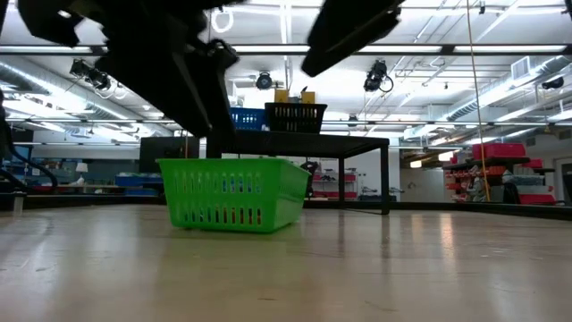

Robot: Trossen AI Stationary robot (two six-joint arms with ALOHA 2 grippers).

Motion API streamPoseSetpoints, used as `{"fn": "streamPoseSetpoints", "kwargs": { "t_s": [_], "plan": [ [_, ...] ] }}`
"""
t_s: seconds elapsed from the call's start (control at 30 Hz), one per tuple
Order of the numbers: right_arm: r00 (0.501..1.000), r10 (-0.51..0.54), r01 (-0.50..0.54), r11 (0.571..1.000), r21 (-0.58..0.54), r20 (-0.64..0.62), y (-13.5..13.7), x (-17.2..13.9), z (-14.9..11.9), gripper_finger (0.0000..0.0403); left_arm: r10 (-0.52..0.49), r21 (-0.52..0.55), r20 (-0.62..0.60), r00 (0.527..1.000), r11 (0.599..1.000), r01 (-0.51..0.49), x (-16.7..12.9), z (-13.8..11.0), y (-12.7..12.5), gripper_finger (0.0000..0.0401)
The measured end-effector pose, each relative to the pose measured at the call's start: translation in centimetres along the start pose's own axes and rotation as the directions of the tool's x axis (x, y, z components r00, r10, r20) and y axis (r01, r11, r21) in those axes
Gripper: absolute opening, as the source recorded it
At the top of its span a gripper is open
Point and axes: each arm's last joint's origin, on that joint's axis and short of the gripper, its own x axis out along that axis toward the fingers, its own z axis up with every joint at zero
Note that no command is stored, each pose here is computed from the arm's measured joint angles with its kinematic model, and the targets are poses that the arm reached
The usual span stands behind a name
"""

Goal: Pick & Place Office Desk Supplies
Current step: Put the green bin on the shelf

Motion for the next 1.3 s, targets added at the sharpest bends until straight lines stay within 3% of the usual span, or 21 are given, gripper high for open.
{"fn": "streamPoseSetpoints", "kwargs": {
  "t_s": [0.13,0.3,0.57,0.77,0.97,1.3],
  "plan": [
    [0.999,0.021,-0.021,0.999,-0.028,0.03,-1.2,0.6,0.9,0.0217,0.07,0.04,0.053,0.996,0.997,-0.072,-2.2,-0.3,-1.1,0.0237],
    [0.999,0.032,-0.031,0.999,-0.043,0.029,-3.1,1.4,1.6,0.0217,0.151,-0.021,0.166,0.974,0.988,-0.15,-6.4,-2.2,-1.3,0.0239],
    [0.994,0.1,-0.102,0.994,-0.048,-0.032,-5.3,4.5,1.6,0.0217,0.125,-0.109,0.429,0.895,0.99,-0.086,-11.1,-6.0,-1.7,0.0232],
    [0.988,0.15,-0.151,0.988,-0.028,-0.027,-6.3,6.6,1.7,0.0217,0.19,-0.181,0.514,0.837,0.977,-0.111,-12.3,-9.0,-1.1,0.0232],
    [0.983,0.182,-0.182,0.983,-0.008,-0.007,-7.2,7.5,2.0,0.0217,0.196,-0.239,0.589,0.784,0.969,-0.062,-12.2,-11.3,-0.9,0.0231],
    [0.983,0.169,-0.168,0.986,0.021,-0.073,-8.7,9.4,1.2,0.0195,0.209,-0.23,0.597,0.774,0.969,-0.085,-11.7,-12.2,-0.9,0.0231]
  ]
}}
